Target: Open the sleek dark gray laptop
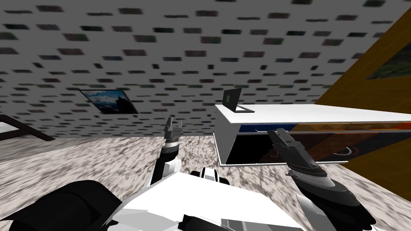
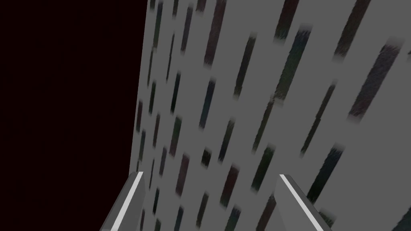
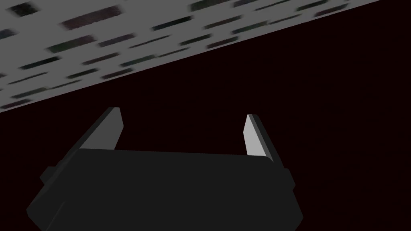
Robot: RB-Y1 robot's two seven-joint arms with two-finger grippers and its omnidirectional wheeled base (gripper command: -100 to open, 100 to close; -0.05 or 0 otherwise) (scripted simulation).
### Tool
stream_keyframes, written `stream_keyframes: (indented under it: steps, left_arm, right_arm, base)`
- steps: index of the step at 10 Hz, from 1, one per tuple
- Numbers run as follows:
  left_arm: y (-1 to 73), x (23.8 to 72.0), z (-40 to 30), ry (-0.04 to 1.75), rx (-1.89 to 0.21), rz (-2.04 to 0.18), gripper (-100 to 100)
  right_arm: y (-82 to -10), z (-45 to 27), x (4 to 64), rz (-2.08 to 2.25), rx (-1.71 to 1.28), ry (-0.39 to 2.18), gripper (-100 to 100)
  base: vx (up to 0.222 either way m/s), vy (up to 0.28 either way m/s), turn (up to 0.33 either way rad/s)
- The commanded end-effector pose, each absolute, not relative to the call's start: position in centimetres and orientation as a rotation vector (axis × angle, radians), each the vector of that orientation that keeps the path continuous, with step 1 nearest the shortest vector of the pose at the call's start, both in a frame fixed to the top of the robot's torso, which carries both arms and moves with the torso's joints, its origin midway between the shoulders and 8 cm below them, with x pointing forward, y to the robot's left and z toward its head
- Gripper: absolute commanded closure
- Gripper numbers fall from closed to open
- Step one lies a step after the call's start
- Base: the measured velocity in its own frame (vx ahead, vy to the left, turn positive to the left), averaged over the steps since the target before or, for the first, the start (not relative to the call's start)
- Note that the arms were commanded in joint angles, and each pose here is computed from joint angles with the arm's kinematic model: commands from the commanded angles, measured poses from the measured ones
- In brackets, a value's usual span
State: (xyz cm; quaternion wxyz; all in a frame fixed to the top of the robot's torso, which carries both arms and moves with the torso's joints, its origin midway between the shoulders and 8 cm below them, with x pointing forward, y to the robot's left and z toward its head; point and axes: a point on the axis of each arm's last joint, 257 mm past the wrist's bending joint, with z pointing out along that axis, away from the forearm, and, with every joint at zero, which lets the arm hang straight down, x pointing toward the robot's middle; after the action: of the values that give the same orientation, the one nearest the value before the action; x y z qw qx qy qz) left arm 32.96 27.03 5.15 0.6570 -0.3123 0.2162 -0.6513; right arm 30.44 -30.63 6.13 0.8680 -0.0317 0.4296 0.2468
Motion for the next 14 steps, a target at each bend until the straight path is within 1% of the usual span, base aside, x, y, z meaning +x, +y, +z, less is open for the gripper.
stream_keyframes:
  steps: [1,6,9,11,14]
  left_arm:
    - [27.0,33.0,5.2,0.490,-0.707,-1.475,0]
    - [27.0,33.0,5.2,0.490,-0.707,-1.475,0]
    - [27.0,33.0,5.2,0.490,-0.707,-1.475,0]
    - [27.0,33.0,5.1,0.490,-0.707,-1.475,0]
    - [27.0,33.0,5.1,0.490,-0.707,-1.475,0]
  right_arm:
    - [-31.3,6.1,30.0,0.373,-0.179,0.932,-100]
    - [-33.2,6.6,29.0,0.129,-0.342,0.972,-100]
    - [-33.9,6.0,28.7,-0.051,-0.497,1.014,-100]
    - [-34.8,6.6,28.3,-0.096,-0.504,1.011,-100]
    - [-36.1,6.1,27.9,-0.288,-0.664,1.049,-100]
  base:
    - [-0.014,0.089,0.138]
    - [0.010,0.084,0.082]
    - [0.021,0.086,0.111]
    - [0.024,0.045,0.028]
    - [0.032,0.045,0.115]
